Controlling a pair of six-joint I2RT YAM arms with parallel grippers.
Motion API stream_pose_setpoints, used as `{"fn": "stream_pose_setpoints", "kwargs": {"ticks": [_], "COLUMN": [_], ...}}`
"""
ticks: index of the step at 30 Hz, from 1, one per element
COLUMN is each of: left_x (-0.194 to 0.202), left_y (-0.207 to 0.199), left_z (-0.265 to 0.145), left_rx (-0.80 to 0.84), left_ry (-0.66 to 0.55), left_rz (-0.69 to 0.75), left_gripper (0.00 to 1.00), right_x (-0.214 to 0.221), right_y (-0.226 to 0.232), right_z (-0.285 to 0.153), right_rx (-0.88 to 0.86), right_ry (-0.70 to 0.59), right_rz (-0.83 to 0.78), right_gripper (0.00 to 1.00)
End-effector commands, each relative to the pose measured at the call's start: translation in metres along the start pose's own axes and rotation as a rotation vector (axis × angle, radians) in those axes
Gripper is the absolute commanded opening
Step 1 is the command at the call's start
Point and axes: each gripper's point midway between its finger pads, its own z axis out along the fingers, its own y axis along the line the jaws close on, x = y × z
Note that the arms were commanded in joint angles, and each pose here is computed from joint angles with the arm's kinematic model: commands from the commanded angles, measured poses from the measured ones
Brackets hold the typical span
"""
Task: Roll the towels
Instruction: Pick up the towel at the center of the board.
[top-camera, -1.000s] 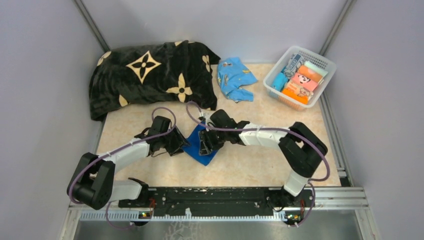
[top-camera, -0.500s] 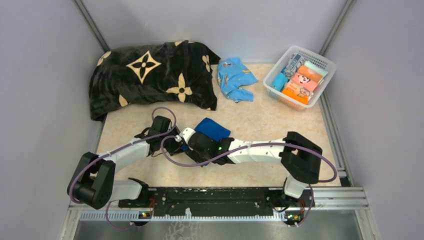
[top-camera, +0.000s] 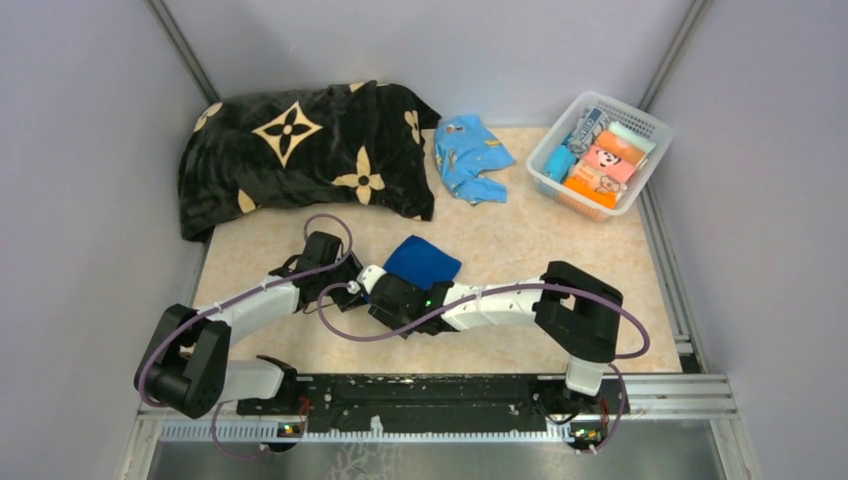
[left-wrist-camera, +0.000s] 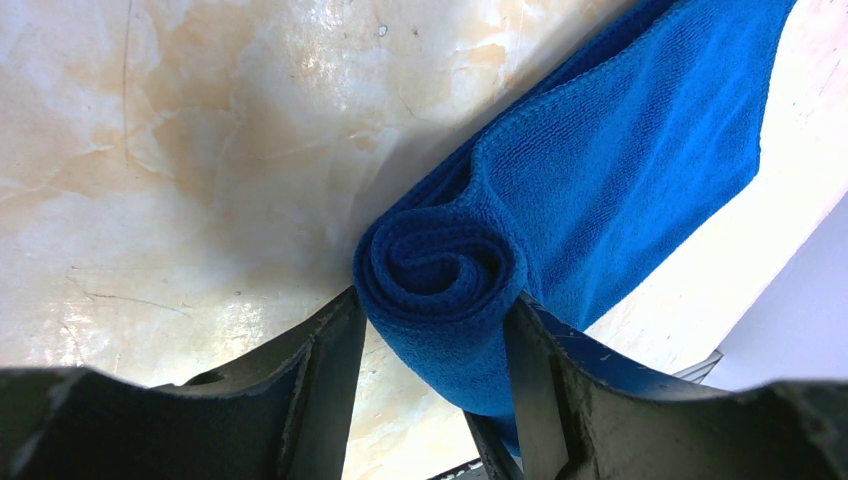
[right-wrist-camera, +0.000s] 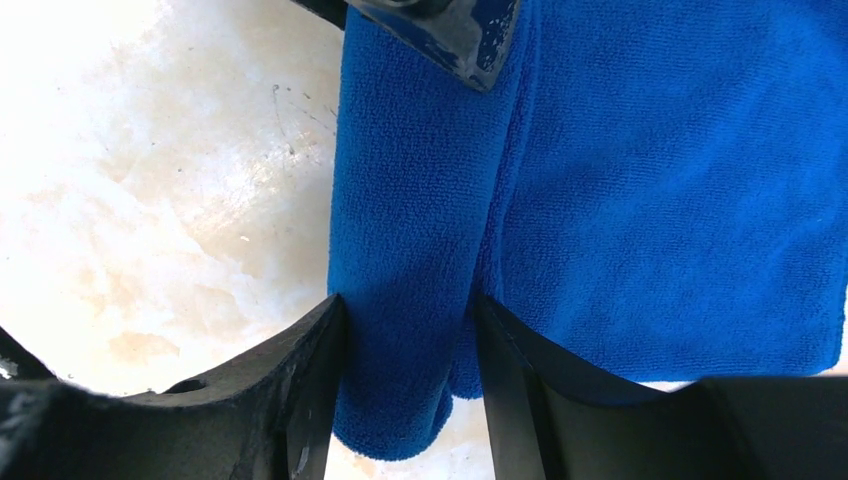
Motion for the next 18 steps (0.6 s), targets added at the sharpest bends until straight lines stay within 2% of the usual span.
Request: {"fn": "stream_pose_setpoints", "kwargs": {"ticks": [1,6,12,18], "left_x": [0.009,0.009,0.011,0.010], "left_y": [0.037,0.037,0.039,0.038], "left_z": [0.005,0.005,0.006,0.005], "left_rx": [-0.131,-0.132,-0.135,-0.133], "left_ry": [0.012,0.012,0.016,0.014], "left_rz": [0.000,0.000,0.002,0.002], "left_gripper": [0.60,0.60,0.60,0.60], "right_x": [-0.039,-0.065,-0.067,-0.041], "right_y": [-0.006,-0.002,0.012,0.014], "right_z": [-0.027,-0.054,-0.051,-0.018], "right_rx": [0.028,0.015,-0.021,0.019], "right_ry": [-0.101,-0.193,-0.203,-0.112], "right_rz": [0.016,0.012,-0.002,-0.029], "right_gripper": [0.51,0.51,0.49,0.48]}}
